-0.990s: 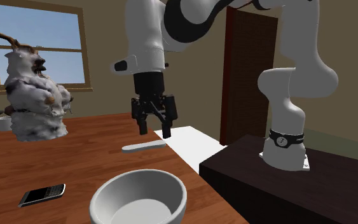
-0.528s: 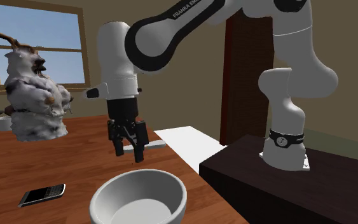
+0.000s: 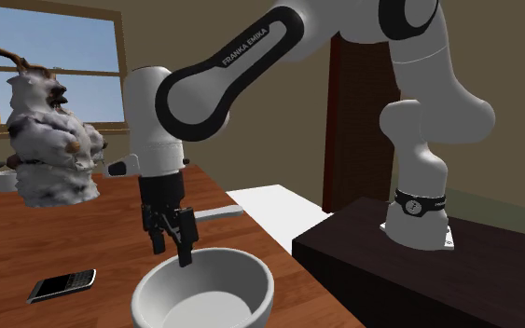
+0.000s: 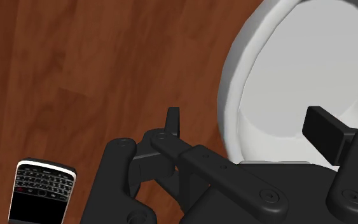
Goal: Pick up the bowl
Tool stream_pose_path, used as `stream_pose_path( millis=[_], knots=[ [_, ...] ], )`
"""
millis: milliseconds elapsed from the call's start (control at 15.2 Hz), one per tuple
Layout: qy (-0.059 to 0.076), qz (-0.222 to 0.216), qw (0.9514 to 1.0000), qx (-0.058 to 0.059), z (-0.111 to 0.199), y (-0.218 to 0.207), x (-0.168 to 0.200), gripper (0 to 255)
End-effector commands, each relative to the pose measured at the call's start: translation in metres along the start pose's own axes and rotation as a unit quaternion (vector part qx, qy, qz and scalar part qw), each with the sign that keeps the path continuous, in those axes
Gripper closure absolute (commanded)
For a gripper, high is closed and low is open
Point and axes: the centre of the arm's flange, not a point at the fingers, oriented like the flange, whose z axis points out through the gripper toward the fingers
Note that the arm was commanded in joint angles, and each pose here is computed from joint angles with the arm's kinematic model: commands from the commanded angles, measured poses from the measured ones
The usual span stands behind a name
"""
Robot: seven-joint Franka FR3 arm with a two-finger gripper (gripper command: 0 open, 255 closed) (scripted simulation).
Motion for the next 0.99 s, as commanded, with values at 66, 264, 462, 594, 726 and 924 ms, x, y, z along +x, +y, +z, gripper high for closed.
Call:
stream_pose_path(
  millis=[66,264,462,594,726,924],
  knots=[
    [0.000,0.000,1.0000,0.000,0.0146,0.0028,0.0008,0],
    [0.000,0.000,1.0000,0.000,0.0171,0.0035,0.0007,255],
    [0.000,0.000,1.0000,0.000,0.0171,0.0036,0.0009,255],
    [0.000,0.000,1.0000,0.000,0.0171,0.0035,0.0008,255],
    [0.000,0.000,1.0000,0.000,0.0171,0.0035,0.0008,255],
    [0.000,0.000,1.0000,0.000,0.0123,0.0025,0.0008,255]
  ],
)
